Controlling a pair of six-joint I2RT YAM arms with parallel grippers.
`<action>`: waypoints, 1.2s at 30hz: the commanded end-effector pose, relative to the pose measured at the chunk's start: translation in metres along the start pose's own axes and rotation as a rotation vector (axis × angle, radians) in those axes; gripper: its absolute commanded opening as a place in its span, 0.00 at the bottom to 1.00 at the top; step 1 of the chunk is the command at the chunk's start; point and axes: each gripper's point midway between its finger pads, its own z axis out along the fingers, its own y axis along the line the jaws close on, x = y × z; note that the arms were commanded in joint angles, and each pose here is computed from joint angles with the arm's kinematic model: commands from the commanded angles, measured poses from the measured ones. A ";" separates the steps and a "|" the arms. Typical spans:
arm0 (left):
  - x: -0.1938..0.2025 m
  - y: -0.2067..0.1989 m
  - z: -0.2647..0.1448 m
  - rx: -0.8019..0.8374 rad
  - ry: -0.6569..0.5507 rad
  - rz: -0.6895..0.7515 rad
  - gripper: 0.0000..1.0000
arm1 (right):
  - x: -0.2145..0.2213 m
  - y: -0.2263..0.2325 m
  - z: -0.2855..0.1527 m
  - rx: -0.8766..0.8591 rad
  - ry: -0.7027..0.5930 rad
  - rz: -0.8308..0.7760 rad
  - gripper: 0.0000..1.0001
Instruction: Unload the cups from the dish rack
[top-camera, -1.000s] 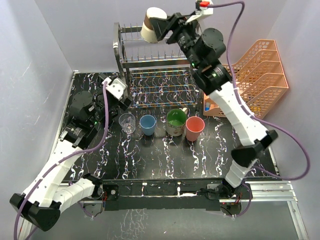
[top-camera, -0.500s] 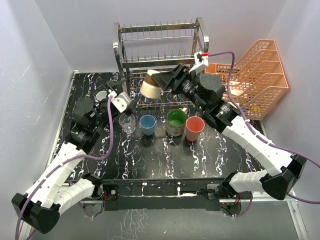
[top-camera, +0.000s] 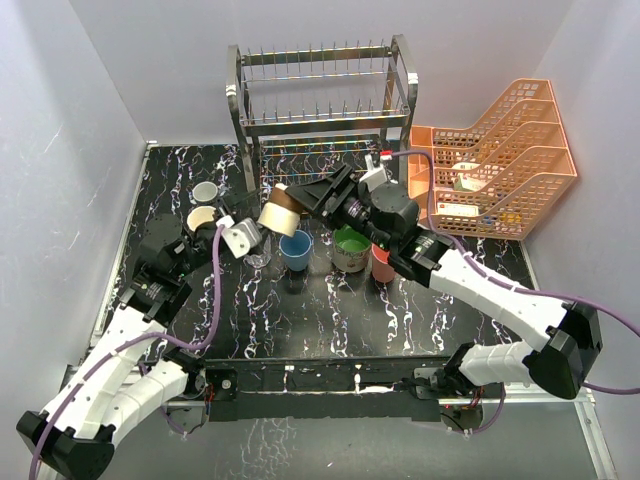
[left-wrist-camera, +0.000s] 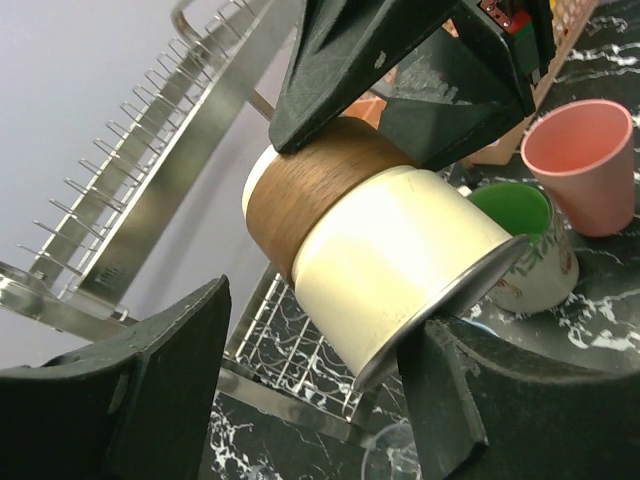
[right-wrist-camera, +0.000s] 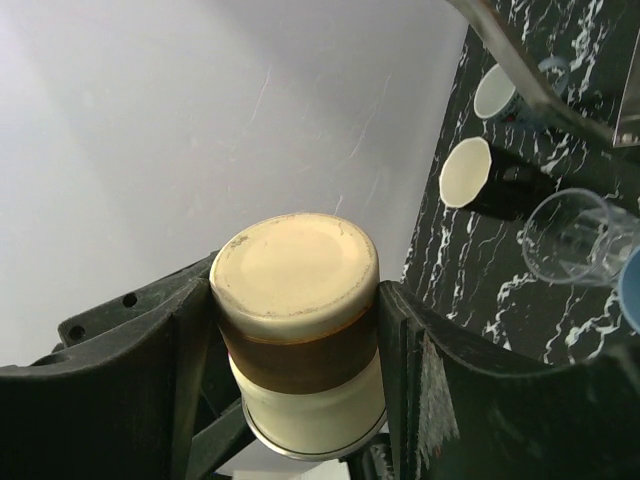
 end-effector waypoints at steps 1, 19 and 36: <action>0.005 -0.007 -0.006 0.019 0.010 0.028 0.60 | -0.002 0.039 -0.011 -0.134 -0.036 0.173 0.08; 0.019 -0.038 -0.018 0.146 0.101 -0.078 0.00 | 0.021 -0.023 -0.032 0.061 -0.064 0.195 0.91; 0.127 -0.150 -0.074 0.725 0.704 -0.361 0.00 | -0.076 -0.159 -0.149 0.631 -0.260 -0.178 0.98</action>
